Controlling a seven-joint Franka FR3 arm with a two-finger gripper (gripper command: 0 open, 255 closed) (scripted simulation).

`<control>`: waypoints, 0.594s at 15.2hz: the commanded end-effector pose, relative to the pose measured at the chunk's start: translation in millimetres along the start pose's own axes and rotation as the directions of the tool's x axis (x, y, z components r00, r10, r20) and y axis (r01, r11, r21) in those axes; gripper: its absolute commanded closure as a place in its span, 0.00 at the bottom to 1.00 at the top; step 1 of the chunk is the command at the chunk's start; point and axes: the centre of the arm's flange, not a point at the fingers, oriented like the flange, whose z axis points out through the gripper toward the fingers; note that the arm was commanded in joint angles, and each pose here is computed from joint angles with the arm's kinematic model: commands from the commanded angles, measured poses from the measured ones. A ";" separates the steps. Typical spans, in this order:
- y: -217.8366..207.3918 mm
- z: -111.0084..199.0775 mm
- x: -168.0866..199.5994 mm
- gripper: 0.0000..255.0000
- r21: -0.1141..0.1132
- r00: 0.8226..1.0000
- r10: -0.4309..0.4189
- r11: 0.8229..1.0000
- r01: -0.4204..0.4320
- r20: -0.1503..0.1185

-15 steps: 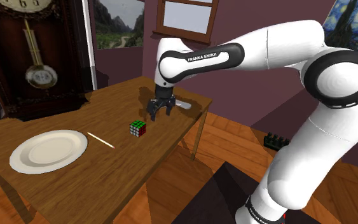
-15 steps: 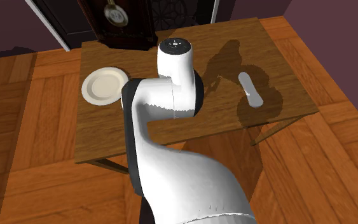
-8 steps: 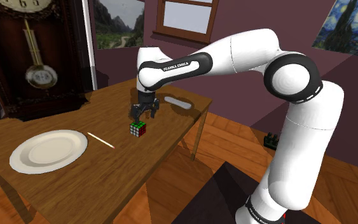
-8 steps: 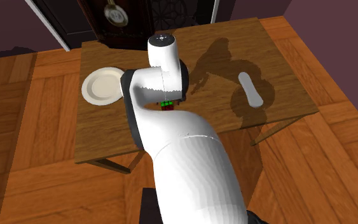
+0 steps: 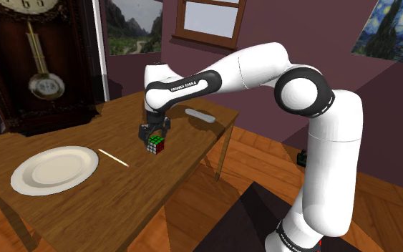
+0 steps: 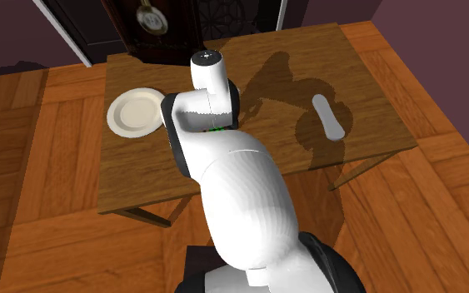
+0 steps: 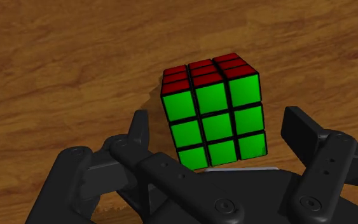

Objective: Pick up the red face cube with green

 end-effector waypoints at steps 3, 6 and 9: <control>0.4 19.1 0.5 0.00 0.000 1.000 0.000 1.000 0.000 0.000; 0.1 19.2 0.2 1.00 0.000 1.000 0.000 1.000 0.000 0.000; 0.2 19.1 0.1 1.00 0.000 1.000 0.000 1.000 0.000 0.000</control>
